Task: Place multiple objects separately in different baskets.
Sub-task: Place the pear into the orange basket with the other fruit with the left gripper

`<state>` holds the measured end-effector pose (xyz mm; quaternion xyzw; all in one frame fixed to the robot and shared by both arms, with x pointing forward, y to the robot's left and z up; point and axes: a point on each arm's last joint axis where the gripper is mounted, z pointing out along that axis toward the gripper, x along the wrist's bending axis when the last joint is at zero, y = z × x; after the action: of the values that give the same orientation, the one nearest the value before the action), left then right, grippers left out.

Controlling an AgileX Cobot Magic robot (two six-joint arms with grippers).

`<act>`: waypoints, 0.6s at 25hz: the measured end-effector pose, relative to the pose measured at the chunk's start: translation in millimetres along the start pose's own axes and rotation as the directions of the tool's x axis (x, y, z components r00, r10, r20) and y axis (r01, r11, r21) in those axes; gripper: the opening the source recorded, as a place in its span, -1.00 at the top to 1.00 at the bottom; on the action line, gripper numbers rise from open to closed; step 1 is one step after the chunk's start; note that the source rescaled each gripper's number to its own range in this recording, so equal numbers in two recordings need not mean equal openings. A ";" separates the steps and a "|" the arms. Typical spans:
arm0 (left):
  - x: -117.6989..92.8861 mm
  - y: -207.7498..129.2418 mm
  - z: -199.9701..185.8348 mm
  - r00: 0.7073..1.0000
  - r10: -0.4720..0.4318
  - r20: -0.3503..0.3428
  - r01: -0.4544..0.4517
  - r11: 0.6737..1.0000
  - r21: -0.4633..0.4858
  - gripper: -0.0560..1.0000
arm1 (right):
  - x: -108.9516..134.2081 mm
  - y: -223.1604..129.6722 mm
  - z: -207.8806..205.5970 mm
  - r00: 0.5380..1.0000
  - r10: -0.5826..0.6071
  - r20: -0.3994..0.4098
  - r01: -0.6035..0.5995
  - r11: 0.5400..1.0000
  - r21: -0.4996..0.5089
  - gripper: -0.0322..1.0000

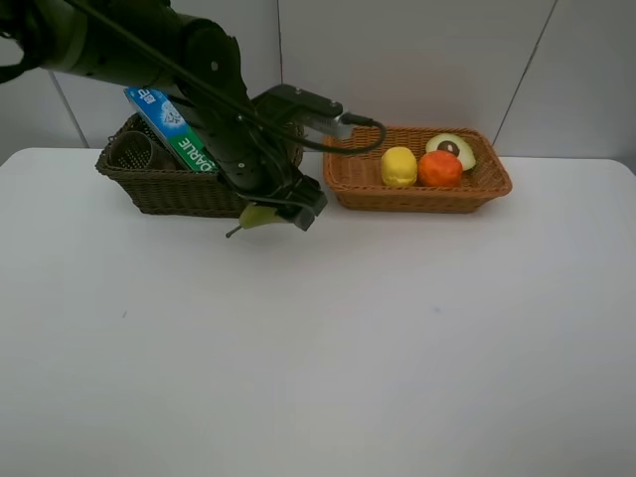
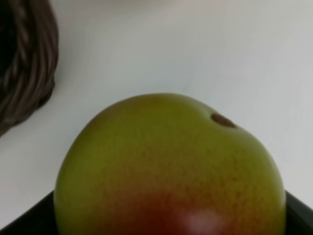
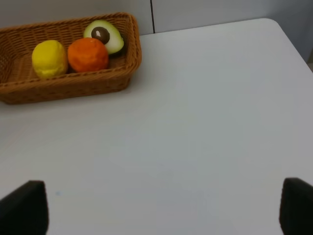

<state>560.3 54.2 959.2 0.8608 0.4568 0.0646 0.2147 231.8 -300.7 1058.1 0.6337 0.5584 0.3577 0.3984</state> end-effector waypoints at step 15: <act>-18.4 62.8 -42.7 0.999 0.038 0.027 -0.029 0.961 -0.273 -0.83 | 0.0 0.0 0.0 1.000 0.000 0.000 0.000 1.000 0.000 -1.00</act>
<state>584.3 21.7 1026.1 0.8315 0.4256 0.1168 0.3373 231.8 -300.7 1058.1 0.6337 0.5584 0.3577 0.3984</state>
